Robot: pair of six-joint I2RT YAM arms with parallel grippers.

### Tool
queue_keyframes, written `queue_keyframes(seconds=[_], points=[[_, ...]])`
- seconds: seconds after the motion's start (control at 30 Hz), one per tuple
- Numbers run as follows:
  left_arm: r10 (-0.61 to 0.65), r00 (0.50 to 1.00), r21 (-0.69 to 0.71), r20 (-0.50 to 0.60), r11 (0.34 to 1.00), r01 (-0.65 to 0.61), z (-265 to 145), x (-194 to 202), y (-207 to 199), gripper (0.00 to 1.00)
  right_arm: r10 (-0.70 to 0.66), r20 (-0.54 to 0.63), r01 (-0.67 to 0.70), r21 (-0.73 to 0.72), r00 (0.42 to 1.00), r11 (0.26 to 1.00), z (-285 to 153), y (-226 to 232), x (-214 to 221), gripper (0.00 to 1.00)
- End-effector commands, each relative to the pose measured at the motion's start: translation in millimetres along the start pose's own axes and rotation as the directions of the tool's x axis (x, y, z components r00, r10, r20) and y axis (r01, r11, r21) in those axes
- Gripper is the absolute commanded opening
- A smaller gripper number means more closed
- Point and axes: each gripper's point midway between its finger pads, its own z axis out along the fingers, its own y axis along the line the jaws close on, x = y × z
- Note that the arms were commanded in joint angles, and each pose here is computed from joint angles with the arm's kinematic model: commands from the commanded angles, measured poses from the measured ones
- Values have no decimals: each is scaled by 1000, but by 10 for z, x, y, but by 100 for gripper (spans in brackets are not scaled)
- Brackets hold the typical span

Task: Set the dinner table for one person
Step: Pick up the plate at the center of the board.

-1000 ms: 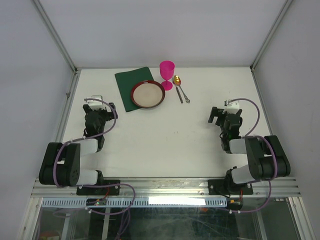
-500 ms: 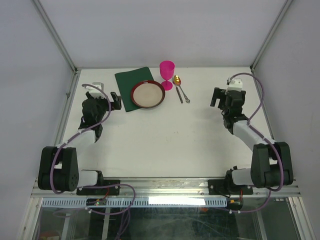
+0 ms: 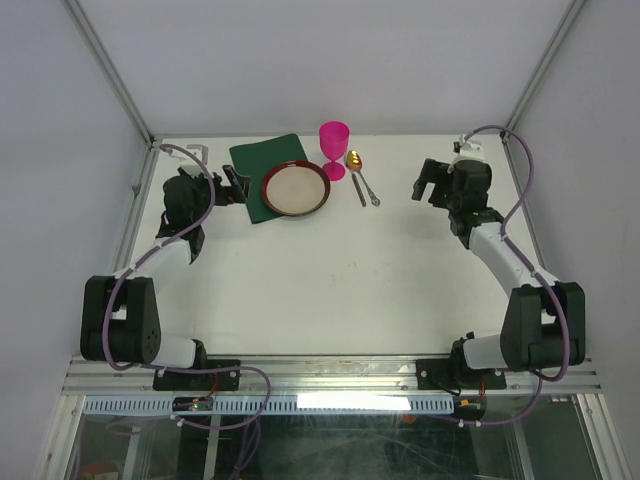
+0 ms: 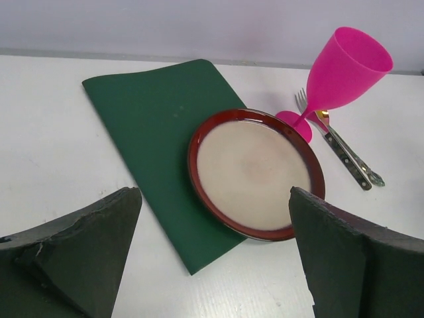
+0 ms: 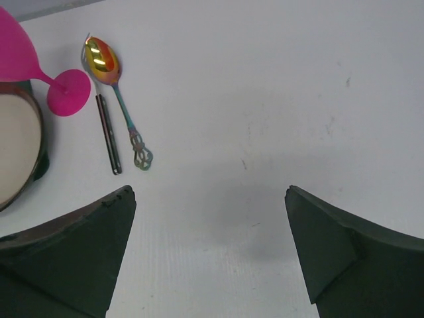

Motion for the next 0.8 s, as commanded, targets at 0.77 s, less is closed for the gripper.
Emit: queue_keyframes(seconds=[0.77], points=[[-345, 933, 171, -104, 918, 358, 670, 206, 390, 99, 151, -333, -302, -466, 931, 832, 654, 1893, 333, 93]])
